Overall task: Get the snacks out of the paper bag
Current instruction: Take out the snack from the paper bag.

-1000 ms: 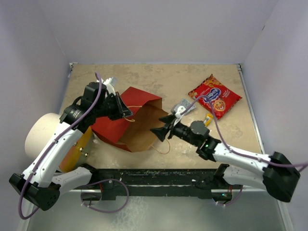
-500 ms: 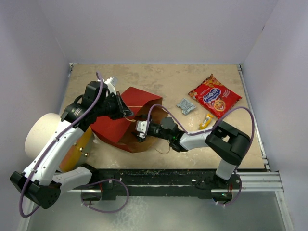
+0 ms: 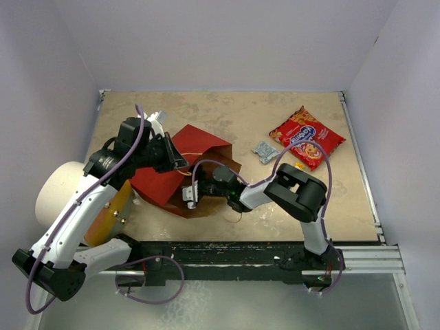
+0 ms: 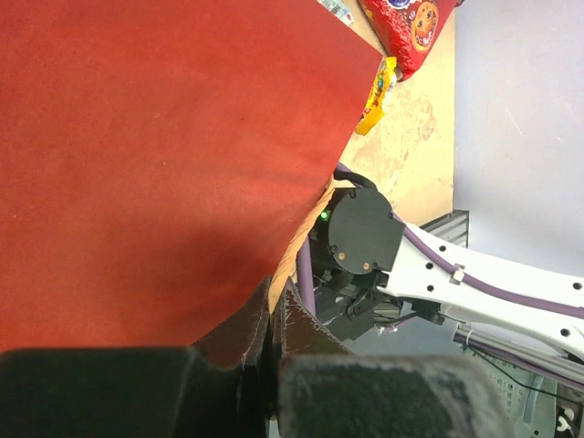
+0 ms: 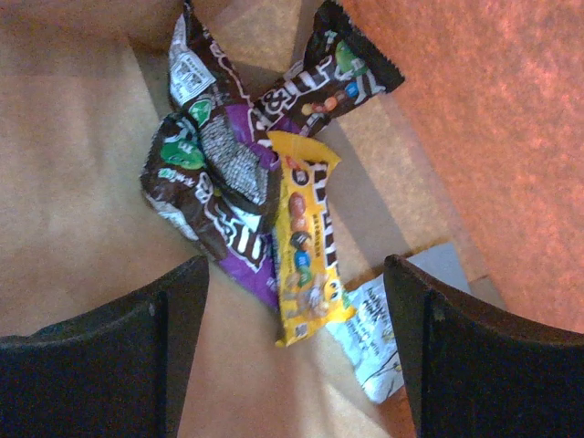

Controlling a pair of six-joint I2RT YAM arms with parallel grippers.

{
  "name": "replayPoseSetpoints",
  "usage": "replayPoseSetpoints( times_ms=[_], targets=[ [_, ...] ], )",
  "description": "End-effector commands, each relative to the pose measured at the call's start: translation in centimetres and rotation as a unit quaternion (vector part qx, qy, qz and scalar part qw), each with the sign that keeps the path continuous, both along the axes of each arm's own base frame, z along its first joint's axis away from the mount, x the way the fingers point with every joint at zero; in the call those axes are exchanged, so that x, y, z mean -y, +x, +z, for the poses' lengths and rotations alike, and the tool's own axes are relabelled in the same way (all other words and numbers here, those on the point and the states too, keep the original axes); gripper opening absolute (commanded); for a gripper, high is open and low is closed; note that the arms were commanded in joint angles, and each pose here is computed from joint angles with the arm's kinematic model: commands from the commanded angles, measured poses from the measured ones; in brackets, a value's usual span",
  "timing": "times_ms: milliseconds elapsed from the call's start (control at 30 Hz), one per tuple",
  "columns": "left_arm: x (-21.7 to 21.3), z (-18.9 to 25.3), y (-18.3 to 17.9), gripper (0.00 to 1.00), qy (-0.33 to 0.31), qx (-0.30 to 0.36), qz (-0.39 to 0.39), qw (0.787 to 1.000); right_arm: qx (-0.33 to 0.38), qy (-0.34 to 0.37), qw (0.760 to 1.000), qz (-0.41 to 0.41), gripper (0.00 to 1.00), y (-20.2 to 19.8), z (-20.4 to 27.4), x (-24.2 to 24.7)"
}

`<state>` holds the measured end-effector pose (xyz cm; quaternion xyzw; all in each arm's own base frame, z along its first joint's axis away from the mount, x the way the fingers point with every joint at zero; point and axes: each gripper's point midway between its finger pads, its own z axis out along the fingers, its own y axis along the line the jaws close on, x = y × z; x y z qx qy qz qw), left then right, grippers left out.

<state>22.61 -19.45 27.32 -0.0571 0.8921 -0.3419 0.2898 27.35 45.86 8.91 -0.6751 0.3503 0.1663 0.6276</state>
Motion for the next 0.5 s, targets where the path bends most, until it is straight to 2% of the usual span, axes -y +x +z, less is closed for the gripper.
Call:
replayPoseSetpoints(
  times_ms=[0, 200, 333, 467],
  targets=[
    [0.0, 2.9, -0.2, 0.00, -0.016, 0.045, -0.014, 0.999, 0.060, 0.032, 0.998, 0.013, 0.77, 1.4, 3.2, -1.7],
    [0.2, 3.0, -0.7, 0.00, -0.022, 0.046, -0.024, 0.998, 0.060, 0.042, 0.997, 0.007, 0.76, 3.0, 3.2, -3.3],
    [0.3, 3.3, -0.8, 0.00, -0.024, 0.049, -0.029, 0.998, 0.059, 0.045, 0.997, -0.003, 0.68, 4.2, 2.8, -4.1],
    [0.6, 3.1, -0.9, 0.00, -0.029, 0.044, -0.036, 0.998, 0.058, 0.030, 0.998, 0.002, 0.69, 4.9, 1.7, -4.6]
  ],
)
